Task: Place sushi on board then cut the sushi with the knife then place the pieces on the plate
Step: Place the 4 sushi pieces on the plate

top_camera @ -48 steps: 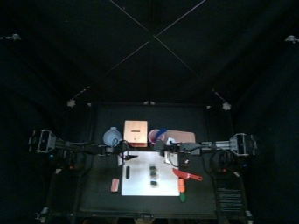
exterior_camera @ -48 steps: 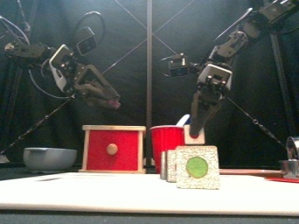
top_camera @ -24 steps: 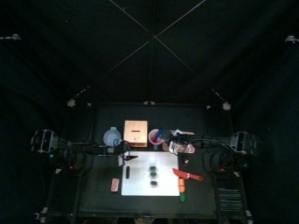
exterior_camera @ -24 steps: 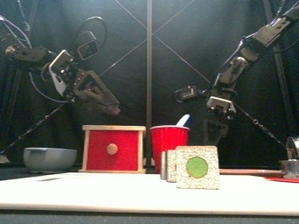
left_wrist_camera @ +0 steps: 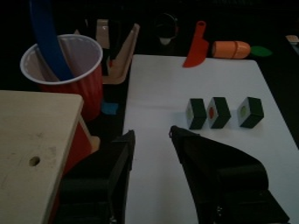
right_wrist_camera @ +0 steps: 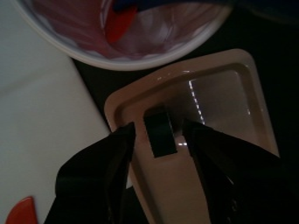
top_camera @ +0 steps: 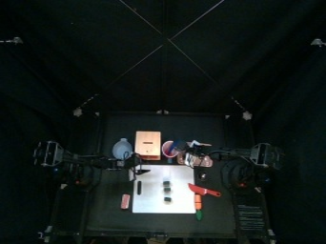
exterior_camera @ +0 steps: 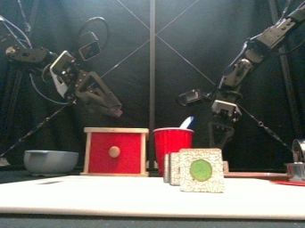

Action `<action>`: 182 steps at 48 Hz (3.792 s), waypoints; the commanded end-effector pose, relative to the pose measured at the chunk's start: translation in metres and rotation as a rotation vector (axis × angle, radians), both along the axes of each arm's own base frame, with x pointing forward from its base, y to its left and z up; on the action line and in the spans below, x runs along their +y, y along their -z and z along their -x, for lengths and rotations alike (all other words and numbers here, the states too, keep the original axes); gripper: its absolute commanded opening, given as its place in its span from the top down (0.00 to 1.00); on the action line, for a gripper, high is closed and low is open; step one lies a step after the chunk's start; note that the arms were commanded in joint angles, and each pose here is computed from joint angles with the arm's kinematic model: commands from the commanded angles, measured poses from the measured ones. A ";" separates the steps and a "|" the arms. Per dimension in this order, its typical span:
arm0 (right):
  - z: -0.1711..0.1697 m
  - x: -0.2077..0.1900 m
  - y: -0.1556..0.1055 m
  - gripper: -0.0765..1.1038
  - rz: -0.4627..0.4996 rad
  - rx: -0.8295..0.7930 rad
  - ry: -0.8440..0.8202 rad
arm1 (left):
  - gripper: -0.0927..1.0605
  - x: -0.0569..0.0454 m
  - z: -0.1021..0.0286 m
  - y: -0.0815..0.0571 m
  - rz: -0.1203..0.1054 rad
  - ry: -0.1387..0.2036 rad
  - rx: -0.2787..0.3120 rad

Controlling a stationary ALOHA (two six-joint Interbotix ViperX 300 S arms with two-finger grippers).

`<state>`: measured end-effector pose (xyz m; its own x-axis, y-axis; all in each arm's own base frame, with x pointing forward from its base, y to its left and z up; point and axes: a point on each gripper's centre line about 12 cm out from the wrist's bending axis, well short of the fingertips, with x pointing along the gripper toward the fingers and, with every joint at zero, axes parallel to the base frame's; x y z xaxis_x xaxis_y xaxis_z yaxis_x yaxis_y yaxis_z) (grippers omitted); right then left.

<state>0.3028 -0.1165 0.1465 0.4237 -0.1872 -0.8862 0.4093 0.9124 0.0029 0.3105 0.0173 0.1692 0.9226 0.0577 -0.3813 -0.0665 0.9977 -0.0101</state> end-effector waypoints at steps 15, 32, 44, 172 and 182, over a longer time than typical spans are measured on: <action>-0.061 0.100 -0.046 0.24 0.032 -0.124 -0.326 | 0.25 -0.002 -0.006 -0.009 0.000 0.007 -0.031; -0.088 0.136 -0.031 0.24 -0.025 -0.112 -0.379 | 0.25 -0.002 -0.005 -0.008 0.009 0.000 -0.027; -0.099 0.140 -0.023 0.24 -0.023 -0.100 -0.394 | 0.25 -0.003 -0.004 -0.006 0.008 0.004 -0.014; -0.027 0.087 -0.057 0.24 -0.015 -0.089 -0.244 | 0.25 -0.002 -0.005 -0.007 0.008 0.001 -0.019; -0.058 0.136 -0.053 0.24 -0.050 -0.120 -0.362 | 0.25 -0.003 -0.005 -0.007 0.008 0.003 -0.017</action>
